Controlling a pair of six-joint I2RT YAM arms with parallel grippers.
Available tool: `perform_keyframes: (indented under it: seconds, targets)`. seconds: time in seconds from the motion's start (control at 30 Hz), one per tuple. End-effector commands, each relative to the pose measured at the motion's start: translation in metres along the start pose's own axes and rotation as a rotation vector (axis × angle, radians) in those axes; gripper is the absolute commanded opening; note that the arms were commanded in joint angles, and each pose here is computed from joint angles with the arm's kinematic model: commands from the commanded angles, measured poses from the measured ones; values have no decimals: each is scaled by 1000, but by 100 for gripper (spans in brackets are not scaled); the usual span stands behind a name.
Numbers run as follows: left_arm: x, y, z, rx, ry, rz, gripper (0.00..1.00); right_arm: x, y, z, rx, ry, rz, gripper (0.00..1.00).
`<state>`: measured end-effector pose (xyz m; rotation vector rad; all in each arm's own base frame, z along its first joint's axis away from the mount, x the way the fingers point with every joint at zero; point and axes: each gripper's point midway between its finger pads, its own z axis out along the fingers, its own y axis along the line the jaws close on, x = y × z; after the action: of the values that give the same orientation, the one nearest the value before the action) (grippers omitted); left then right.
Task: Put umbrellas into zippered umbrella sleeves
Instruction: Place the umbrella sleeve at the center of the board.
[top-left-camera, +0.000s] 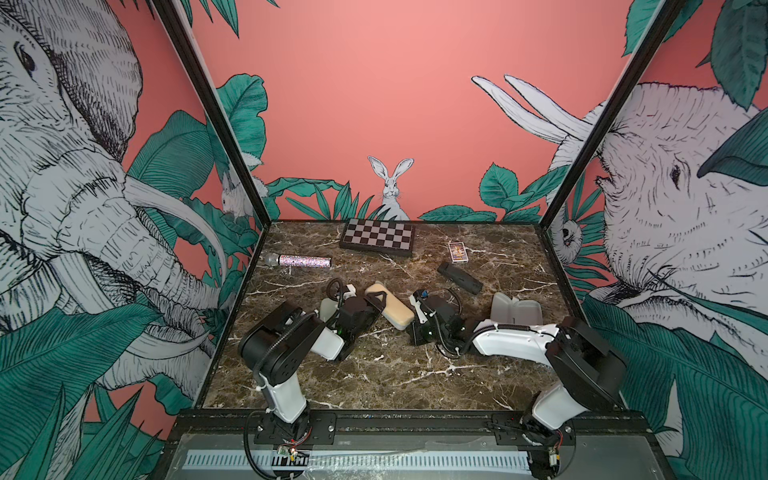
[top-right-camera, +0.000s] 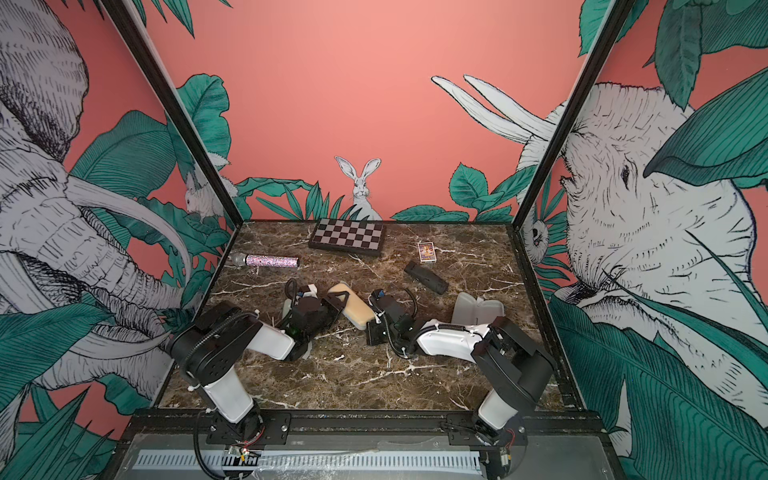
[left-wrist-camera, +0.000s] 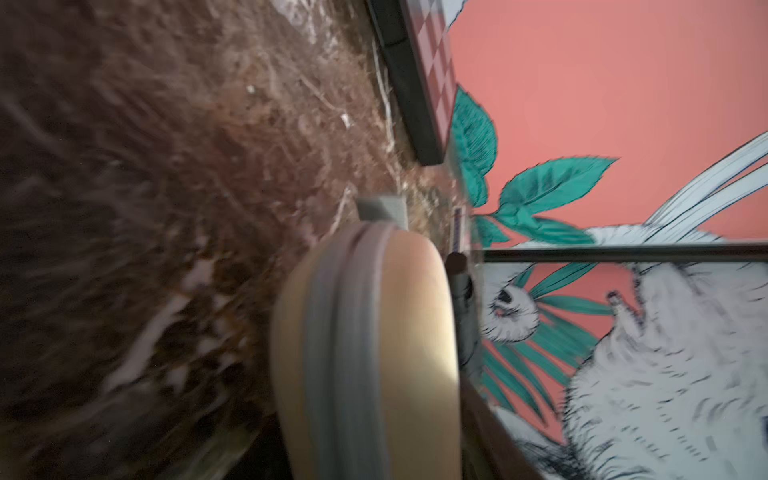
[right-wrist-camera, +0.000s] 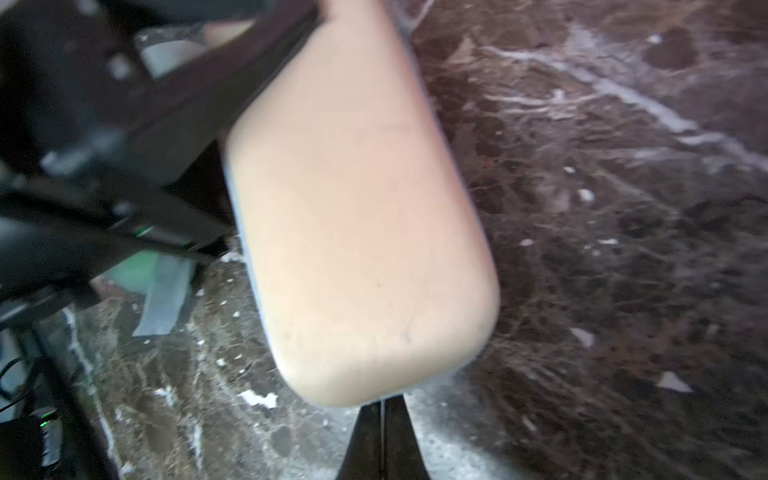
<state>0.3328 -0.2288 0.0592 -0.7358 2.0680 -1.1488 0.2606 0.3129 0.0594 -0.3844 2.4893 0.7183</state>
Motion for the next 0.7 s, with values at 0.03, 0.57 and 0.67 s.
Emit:
perform_keyframes:
  seconds: [0.03, 0.57, 0.67]
  targets:
    - [15, 4, -23, -111, 129, 172, 54, -46, -15, -3, 50, -80, -41, 0]
    - [37, -1, -74, -321, 486, 376, 39, -76, -60, 6, 227, 31, -357, 0]
    - [49, 9, -75, -293, 506, 289, 39, -77, -61, 4, 209, 34, -359, 0]
